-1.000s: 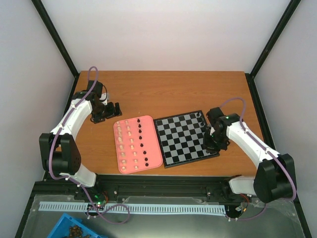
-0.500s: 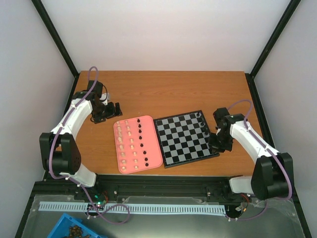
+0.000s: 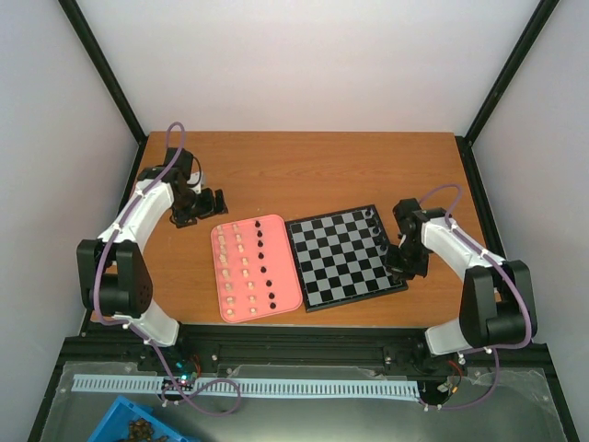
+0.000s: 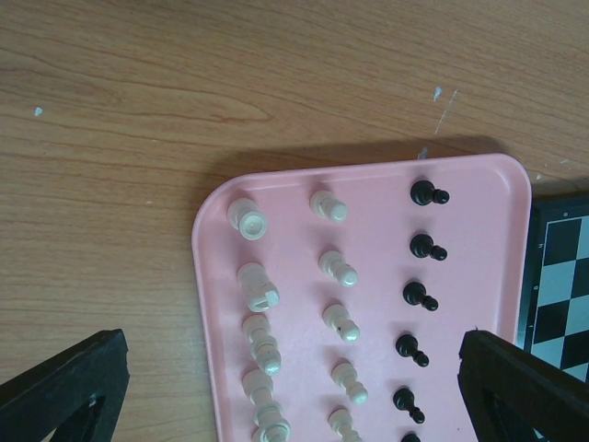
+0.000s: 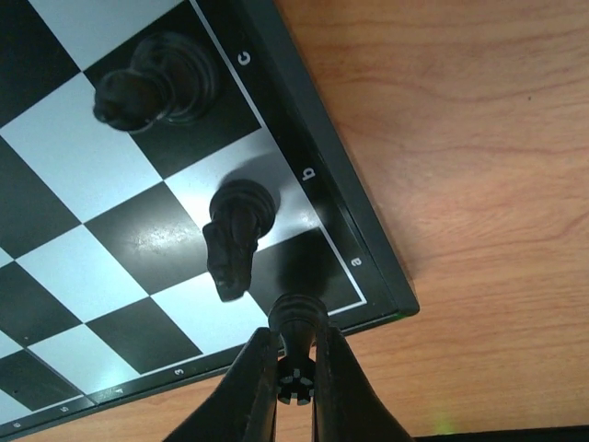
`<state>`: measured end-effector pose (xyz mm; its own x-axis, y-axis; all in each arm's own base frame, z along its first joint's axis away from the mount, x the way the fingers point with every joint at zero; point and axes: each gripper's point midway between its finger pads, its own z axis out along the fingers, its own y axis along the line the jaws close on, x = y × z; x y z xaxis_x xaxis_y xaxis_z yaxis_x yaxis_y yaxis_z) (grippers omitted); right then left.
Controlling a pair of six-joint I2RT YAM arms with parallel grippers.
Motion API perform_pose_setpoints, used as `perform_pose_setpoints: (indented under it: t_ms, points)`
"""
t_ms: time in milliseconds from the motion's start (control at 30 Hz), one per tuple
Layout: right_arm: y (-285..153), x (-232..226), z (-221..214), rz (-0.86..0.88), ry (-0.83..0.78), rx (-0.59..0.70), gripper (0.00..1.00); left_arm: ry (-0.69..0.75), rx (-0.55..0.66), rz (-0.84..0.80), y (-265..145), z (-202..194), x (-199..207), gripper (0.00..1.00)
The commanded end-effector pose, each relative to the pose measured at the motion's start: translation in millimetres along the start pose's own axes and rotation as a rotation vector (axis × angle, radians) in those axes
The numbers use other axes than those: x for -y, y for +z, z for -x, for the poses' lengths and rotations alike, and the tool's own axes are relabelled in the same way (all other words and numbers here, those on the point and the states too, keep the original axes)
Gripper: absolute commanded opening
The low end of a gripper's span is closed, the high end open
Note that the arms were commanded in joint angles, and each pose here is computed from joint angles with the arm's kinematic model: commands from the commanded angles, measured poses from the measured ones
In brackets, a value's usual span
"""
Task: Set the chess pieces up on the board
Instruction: Place the chess piece on the chessboard.
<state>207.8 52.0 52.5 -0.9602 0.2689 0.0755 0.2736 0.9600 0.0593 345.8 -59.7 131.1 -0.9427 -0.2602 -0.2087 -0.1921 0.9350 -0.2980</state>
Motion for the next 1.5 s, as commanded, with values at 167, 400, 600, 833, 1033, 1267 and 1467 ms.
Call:
perform_pose_setpoints:
  t_ms: [167,400,600,833,1033,1267,1467]
  points:
    - [7,3,7,-0.009,-0.003,0.011,0.03,0.015,0.011,0.006,-5,10,5,1.00]
    - [12,7,5,-0.031,0.002,0.004,0.03,0.014,0.010,0.010,-3,10,4,1.00]
    - [15,10,3,-0.041,0.009,0.005,0.05,0.012,0.006,0.009,-2,9,4,1.00]
    - [12,4,4,-0.006,-0.003,0.015,0.23,0.013,0.005,0.009,-2,9,4,1.00]
    - [-4,1,5,0.023,-0.011,0.056,0.41,0.014,0.007,0.007,-3,9,4,1.00]
    - [-46,-5,16,0.045,-0.030,0.160,0.50,0.013,0.013,0.006,-5,10,5,1.00]
    - [-96,-62,47,0.048,-0.195,0.287,0.52,0.016,0.022,0.005,-8,12,7,1.00]
